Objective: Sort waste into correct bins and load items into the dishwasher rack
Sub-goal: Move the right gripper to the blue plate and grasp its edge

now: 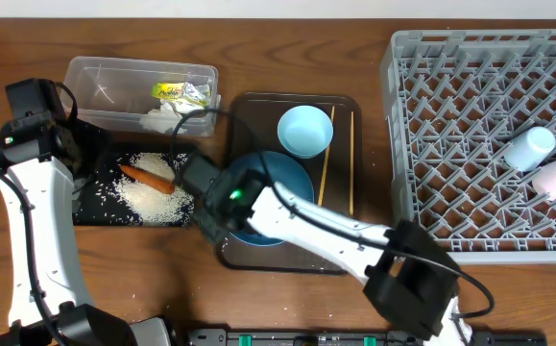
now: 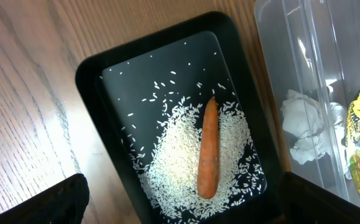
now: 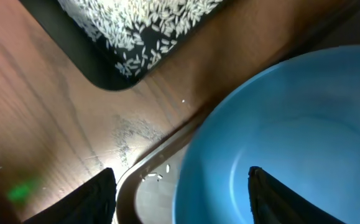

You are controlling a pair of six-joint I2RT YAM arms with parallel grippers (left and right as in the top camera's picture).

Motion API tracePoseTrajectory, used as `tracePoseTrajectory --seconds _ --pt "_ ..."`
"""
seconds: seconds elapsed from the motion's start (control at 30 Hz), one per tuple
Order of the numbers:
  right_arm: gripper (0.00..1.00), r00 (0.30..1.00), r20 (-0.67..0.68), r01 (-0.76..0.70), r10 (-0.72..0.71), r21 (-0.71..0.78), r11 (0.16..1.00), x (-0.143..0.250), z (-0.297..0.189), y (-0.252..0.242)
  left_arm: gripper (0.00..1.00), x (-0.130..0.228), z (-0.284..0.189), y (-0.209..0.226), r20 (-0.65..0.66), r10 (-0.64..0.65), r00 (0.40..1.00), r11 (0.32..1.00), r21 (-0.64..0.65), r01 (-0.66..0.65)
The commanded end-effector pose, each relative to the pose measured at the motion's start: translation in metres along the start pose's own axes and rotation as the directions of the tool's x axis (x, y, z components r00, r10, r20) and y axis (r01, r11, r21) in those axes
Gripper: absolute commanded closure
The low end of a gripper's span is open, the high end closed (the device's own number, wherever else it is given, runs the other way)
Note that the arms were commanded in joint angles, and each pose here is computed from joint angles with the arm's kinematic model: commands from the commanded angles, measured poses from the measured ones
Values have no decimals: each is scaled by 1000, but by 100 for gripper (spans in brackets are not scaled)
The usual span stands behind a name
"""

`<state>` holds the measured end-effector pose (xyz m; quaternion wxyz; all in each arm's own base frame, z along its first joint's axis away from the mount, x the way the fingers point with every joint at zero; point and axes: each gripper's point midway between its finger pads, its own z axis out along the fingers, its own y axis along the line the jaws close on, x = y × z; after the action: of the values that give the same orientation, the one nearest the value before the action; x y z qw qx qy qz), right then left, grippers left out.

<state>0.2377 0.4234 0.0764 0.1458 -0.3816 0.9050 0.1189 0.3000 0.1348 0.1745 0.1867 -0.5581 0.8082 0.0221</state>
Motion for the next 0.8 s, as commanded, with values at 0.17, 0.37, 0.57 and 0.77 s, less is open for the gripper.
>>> tracePoseTrajectory --seconds 0.17,0.37,0.57,0.77 --pt "45 999 -47 -10 15 118 993 16 26 -7 2 -1 2 3 1 0 1000 1000 -19 0" --pt "48 996 -84 -17 28 130 991 26 38 -10 2 -1 2 3 1 0 1000 1000 -19 0" --pt "55 993 -110 -26 42 145 989 37 42 -13 2 -1 2 3 1 0 1000 1000 -19 0" --pt "71 992 -109 -40 57 149 988 38 42 -13 2 -1 2 3 1 0 1000 1000 -19 0"
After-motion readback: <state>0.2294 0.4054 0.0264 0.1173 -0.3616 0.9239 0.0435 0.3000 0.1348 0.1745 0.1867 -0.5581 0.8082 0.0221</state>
